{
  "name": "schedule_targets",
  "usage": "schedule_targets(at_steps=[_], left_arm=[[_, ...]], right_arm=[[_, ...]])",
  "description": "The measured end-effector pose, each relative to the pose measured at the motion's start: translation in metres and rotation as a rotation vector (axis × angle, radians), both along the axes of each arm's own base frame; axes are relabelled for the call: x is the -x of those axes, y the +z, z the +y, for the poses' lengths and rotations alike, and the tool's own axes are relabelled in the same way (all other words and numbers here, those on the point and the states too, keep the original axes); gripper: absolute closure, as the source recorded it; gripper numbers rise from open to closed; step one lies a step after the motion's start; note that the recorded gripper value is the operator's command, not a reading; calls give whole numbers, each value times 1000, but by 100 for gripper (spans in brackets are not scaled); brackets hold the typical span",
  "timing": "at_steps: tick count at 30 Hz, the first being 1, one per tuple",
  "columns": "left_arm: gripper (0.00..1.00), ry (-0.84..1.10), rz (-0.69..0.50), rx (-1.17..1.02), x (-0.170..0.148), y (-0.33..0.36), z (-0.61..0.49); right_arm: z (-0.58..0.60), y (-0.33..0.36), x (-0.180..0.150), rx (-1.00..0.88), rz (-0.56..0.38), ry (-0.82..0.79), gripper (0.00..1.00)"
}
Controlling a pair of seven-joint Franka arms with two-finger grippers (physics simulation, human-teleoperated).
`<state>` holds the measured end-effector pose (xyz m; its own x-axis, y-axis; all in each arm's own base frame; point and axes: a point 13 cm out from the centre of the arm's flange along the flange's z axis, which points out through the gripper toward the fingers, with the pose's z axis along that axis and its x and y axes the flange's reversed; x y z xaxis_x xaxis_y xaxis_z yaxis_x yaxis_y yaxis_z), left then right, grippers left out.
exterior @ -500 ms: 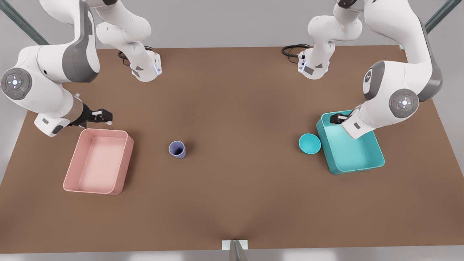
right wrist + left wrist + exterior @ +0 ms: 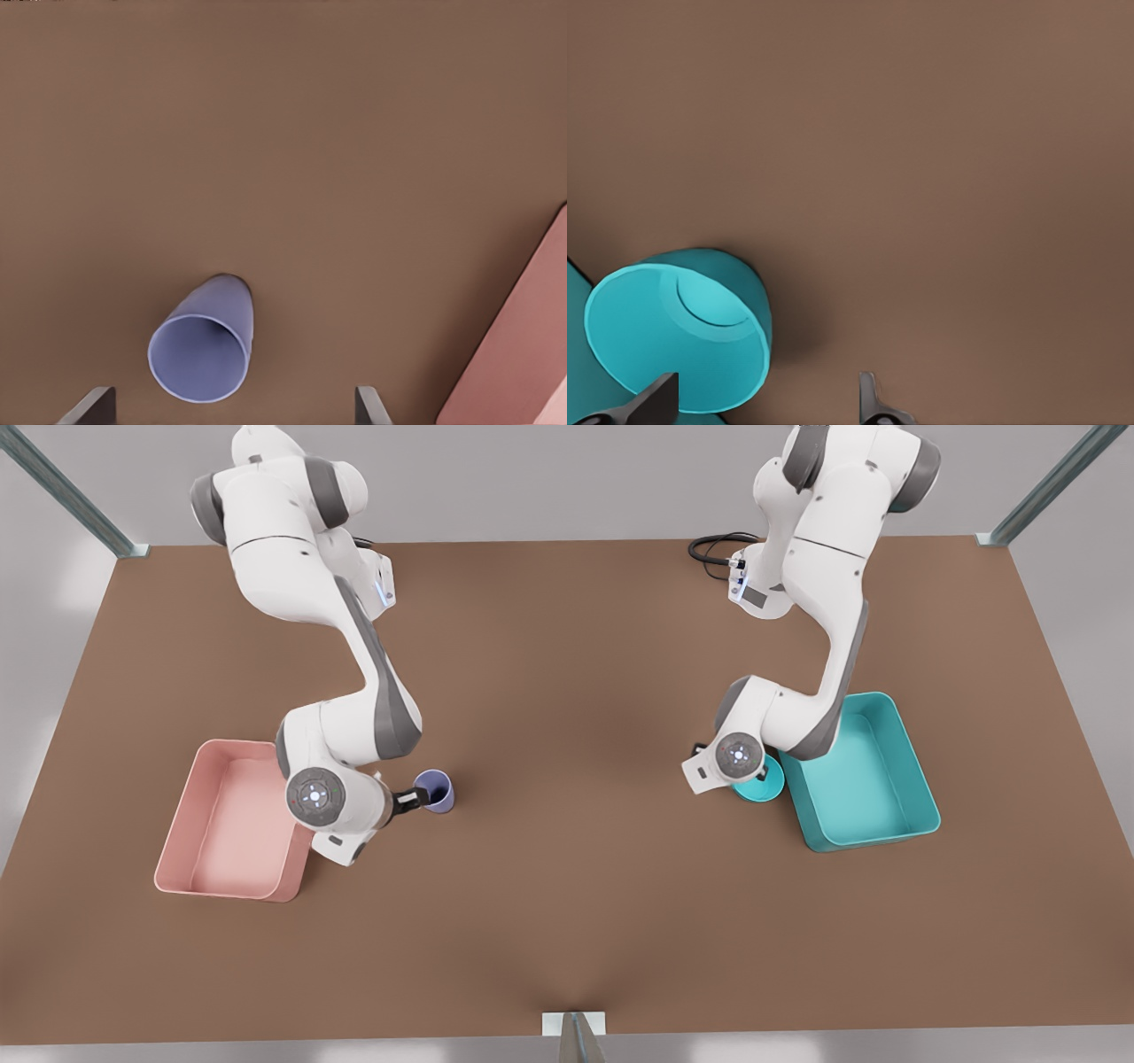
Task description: Put the bowls and cups in different boxes
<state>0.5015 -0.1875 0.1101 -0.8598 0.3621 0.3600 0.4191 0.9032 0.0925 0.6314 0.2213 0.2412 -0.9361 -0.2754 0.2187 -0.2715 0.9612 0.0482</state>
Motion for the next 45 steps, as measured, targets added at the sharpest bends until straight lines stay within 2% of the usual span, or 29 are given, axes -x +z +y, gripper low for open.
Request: schedule_targets(at_steps=[4,9,15,16,17,19,21,24,25,27,28,30,35,37,42,45], left_arm=[[0,-8,-40,14,8,-31,2],[0,8,-72,18,5,-49,7],[2,29,-92,1,-1,-58,19],[7,27,-94,-4,-2,-59,21],[27,26,-98,-9,-2,-60,21],[52,27,-106,-15,-4,-60,22],[58,32,-115,-24,-6,-60,24],[72,46,-122,-26,-8,-59,23],[78,51,-126,-28,-9,-58,23],[79,66,-138,-30,-11,-53,21],[79,74,-150,-29,-15,-45,18],[79,93,-173,-28,-25,-23,13],[79,235,-289,-21,-81,120,34],[79,326,-269,-71,-82,140,84],[79,504,-167,-166,-64,123,196],[79,506,-91,-182,-36,76,202]], right_arm=[[-11,-36,27,-4,13,-56,0],[-17,-60,73,-13,-25,-88,0],[-18,-103,67,-11,-82,-122,0],[-18,-109,66,-9,-86,-126,0],[-18,-115,65,-6,-87,-130,0],[-19,-129,66,2,-83,-136,0],[-20,-140,68,9,-77,-142,0],[-20,-146,73,13,-76,-146,2],[-19,-147,73,14,-77,-146,16],[-16,-148,74,13,-79,-144,49],[-14,-148,73,11,-81,-143,61],[-11,-147,69,1,-86,-143,78],[-6,-138,58,-8,-99,-136,79],[-10,-120,46,-16,-121,-144,79],[-103,22,-59,-53,-318,-185,79],[-186,71,-101,-12,-402,-143,79]])
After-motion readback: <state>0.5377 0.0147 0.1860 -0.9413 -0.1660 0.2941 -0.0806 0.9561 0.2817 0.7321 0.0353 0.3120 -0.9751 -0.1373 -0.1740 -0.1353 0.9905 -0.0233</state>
